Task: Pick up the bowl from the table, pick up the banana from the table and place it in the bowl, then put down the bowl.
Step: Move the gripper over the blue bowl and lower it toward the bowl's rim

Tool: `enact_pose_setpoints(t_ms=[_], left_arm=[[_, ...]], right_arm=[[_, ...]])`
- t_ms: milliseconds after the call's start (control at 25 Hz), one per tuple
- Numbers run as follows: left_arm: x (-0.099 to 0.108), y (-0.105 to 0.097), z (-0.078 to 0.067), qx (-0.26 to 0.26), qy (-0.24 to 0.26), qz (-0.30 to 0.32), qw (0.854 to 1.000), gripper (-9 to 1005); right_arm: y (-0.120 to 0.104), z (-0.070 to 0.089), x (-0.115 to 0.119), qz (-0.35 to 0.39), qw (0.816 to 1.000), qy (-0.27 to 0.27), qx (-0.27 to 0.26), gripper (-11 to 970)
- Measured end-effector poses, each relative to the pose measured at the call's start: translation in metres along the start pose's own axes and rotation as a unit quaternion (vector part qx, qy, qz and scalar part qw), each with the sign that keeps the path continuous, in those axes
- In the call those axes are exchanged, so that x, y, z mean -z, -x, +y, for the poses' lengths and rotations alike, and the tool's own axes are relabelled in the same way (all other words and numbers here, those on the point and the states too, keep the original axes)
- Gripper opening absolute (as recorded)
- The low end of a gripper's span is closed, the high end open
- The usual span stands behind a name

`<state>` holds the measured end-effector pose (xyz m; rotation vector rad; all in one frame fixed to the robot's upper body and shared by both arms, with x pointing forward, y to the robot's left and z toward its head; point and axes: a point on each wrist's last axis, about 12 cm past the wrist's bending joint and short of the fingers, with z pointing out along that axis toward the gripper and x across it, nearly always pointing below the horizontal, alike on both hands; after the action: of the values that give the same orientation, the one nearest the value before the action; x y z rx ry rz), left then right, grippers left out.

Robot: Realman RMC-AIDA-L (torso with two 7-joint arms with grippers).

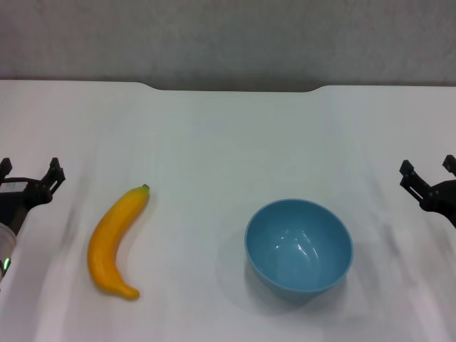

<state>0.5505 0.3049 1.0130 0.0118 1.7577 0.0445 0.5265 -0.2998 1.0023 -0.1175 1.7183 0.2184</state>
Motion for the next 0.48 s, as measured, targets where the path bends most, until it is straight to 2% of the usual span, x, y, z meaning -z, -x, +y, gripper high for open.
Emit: enact_pose_setpoints(t_ms=[480], left_arm=[[-0.0028,0.0005,-0.006,-0.001,-0.012,0.008,1.0,891]], right_arm=[[0.0003,0.0087,-0.0062,0.01,1.0,0.019,0.0,882]])
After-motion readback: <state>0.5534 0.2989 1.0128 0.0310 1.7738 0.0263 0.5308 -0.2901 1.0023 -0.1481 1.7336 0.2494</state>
